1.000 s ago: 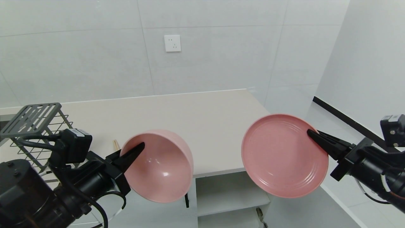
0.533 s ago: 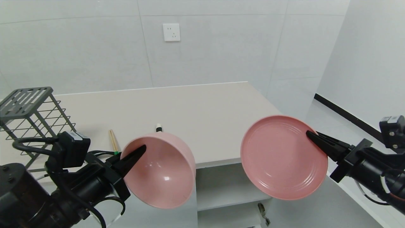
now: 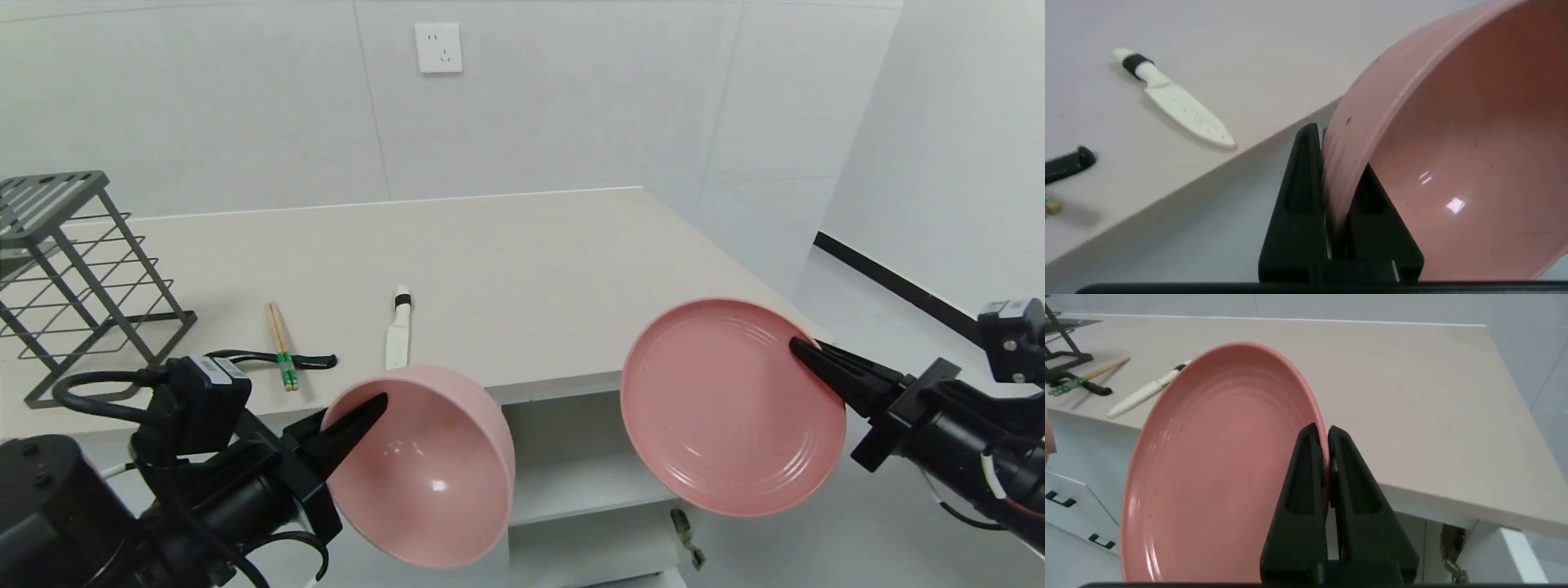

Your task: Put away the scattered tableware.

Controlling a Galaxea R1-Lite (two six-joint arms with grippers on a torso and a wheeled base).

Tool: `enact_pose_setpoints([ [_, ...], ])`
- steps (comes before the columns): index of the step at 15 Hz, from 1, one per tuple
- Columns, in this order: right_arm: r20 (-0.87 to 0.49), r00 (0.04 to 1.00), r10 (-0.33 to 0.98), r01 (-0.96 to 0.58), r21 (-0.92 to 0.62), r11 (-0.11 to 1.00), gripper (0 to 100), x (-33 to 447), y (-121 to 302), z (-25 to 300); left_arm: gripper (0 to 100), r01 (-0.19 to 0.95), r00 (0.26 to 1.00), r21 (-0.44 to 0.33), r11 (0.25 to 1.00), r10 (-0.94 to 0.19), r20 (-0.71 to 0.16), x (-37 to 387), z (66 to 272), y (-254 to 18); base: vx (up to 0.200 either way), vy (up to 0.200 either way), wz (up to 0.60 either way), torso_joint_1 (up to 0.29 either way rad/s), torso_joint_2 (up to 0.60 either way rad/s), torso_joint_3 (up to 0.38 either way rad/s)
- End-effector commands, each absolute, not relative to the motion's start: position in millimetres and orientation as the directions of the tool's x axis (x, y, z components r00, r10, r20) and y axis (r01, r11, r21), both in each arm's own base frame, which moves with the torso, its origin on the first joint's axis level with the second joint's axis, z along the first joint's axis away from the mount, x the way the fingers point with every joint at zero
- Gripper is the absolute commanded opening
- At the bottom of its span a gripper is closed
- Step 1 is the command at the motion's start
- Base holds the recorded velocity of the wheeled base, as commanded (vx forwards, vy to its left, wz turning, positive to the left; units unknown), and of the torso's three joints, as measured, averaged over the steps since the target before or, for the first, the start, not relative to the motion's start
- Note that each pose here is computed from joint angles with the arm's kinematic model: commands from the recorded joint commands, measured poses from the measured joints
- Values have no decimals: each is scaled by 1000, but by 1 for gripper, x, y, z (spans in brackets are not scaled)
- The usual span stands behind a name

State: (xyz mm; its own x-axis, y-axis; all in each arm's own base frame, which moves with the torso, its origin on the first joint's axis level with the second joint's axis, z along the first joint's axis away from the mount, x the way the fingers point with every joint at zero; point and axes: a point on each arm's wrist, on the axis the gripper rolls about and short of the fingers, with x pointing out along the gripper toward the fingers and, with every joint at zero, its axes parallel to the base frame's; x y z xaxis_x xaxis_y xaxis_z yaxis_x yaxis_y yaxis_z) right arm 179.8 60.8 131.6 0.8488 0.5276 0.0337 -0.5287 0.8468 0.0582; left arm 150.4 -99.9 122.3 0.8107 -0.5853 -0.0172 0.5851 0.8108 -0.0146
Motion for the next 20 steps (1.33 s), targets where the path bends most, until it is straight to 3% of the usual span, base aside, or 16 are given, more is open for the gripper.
enact_pose_setpoints([
  [1,28,849,528,-529,60,846,0,180,61,130,0,585,810,-16,811,-585,-40,152,118,-101,0,0,0,-237,496,246],
  [20,4,848,530,-529,66,846,0,180,61,126,0,582,809,-17,813,-581,-86,157,110,-104,0,0,0,-184,401,208],
])
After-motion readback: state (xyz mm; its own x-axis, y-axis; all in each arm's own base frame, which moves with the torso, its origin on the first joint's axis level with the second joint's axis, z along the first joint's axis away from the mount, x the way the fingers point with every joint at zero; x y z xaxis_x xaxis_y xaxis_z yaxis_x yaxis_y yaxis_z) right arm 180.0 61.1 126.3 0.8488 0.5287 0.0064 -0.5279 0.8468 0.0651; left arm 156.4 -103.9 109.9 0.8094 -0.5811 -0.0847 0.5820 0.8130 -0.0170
